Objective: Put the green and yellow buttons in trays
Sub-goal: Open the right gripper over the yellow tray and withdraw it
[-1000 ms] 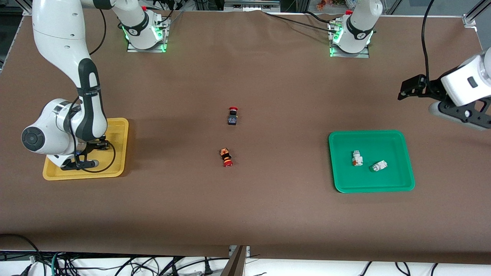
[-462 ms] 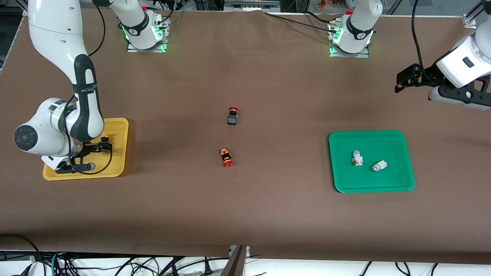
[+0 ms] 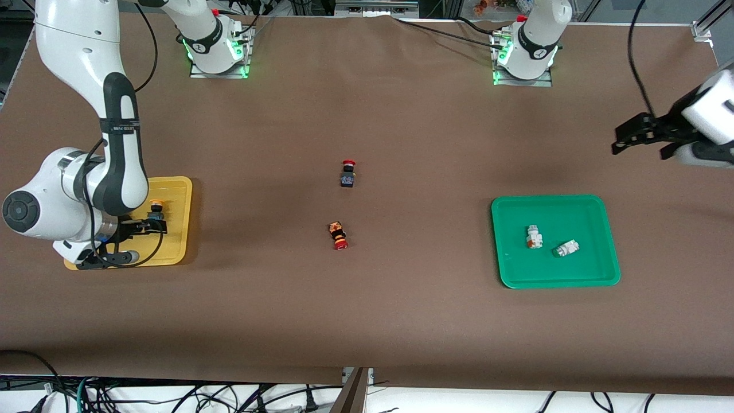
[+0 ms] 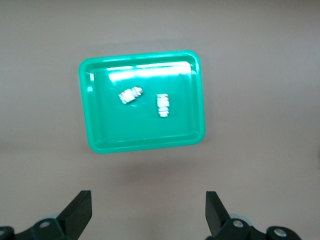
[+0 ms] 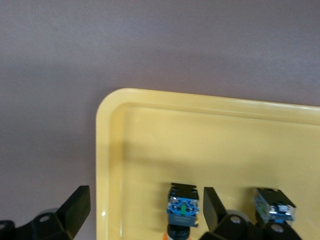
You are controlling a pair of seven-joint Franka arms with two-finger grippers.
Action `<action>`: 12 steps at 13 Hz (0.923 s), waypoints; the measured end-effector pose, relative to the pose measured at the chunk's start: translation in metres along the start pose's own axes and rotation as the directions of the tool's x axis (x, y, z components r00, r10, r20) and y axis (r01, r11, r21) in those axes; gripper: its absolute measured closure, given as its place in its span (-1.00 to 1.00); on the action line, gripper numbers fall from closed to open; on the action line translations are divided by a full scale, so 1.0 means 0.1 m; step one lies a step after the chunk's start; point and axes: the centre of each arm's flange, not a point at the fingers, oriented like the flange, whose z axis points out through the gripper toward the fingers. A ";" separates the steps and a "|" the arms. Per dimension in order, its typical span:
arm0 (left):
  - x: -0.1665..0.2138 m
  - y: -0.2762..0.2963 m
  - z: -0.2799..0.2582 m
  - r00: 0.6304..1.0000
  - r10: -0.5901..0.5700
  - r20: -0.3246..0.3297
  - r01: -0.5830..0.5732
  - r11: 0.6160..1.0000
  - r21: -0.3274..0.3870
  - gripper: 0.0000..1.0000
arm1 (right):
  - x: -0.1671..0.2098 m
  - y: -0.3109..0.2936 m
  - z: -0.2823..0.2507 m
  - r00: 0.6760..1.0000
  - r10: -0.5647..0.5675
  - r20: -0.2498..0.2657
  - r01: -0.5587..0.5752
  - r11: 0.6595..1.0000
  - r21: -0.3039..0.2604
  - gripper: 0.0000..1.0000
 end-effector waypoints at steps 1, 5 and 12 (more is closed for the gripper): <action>-0.02 -0.03 -0.05 1.000 -0.029 -0.007 0.029 1.000 0.001 -1.00 | 0.02 -0.07 0.02 1.000 0.010 0.002 -0.010 1.000 0.011 -1.00; -0.03 0.03 -0.04 0.998 -0.058 0.000 0.058 0.998 0.005 -1.00 | 0.06 -0.35 -0.20 0.998 0.058 0.005 -0.058 0.998 -0.029 -1.00; -0.03 0.05 -0.03 0.997 -0.077 0.003 0.077 0.997 0.006 -1.00 | -0.69 -1.19 -2.04 0.999 -0.019 0.031 0.019 1.000 -0.004 -1.00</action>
